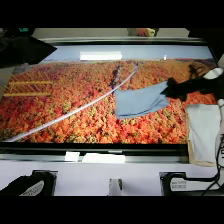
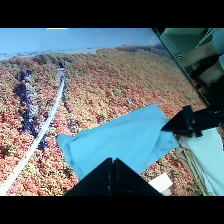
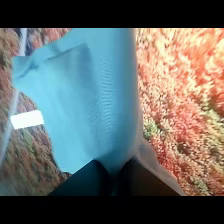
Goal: Fold the shirts.
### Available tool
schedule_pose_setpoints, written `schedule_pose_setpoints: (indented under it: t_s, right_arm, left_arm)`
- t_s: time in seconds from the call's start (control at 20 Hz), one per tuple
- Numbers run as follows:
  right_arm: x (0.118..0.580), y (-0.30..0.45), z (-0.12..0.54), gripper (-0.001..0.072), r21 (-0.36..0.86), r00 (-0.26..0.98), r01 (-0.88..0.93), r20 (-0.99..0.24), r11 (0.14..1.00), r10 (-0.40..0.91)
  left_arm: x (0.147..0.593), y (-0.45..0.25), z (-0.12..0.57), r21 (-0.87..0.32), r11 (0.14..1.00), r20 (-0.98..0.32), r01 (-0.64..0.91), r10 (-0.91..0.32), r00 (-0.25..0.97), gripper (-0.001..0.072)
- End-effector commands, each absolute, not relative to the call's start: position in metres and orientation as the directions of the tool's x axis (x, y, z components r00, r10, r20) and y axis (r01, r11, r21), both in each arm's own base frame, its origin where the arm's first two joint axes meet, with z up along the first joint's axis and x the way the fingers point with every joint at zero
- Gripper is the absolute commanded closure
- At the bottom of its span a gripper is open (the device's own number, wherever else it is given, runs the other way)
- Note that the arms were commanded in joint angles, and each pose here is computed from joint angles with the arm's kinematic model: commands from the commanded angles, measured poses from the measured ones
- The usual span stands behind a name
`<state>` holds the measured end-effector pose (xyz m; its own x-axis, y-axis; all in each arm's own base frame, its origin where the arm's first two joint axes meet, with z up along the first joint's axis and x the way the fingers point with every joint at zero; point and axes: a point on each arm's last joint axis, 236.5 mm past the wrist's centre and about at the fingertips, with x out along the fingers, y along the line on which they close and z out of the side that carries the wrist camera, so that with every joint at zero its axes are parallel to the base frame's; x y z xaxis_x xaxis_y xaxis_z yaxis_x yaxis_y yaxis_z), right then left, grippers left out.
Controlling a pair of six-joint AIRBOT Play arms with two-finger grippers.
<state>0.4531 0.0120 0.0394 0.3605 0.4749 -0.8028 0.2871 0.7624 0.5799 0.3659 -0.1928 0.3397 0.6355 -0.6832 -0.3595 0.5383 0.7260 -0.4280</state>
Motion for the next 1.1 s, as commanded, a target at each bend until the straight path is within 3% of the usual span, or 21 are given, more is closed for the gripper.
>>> schedule_pose_setpoints:
  t_s: [0.0,0.4,0.7,0.85,1.05]
  right_arm:
    - [0.442,-0.072,0.108,0.0689,0.553,0.466,0.347,-0.803,0.757,0.372]
    - [0.374,-0.176,0.172,0.0689,0.505,0.558,0.528,-0.813,0.683,0.169]
    - [0.332,-0.225,0.211,0.0689,0.534,0.635,0.656,-0.773,0.533,-0.007]
    - [0.299,-0.217,0.215,0.0690,0.473,0.577,0.687,-0.817,0.552,-0.018]
    - [0.248,-0.215,0.194,0.0690,0.300,0.379,0.781,-0.925,0.548,-0.034]
  left_arm:
    - [0.367,-0.192,0.338,-0.425,0.728,-0.363,0.538,-0.681,0.636,0.0676]
    - [0.370,-0.192,0.335,-0.381,0.734,-0.369,0.563,-0.679,0.635,0.0676]
    - [0.372,-0.193,0.331,-0.363,0.734,-0.377,0.573,-0.679,0.630,0.0676]
    - [0.372,-0.193,0.331,-0.343,0.735,-0.377,0.585,-0.678,0.630,0.0676]
    - [0.377,-0.193,0.325,-0.349,0.735,-0.389,0.581,-0.678,0.624,0.0676]
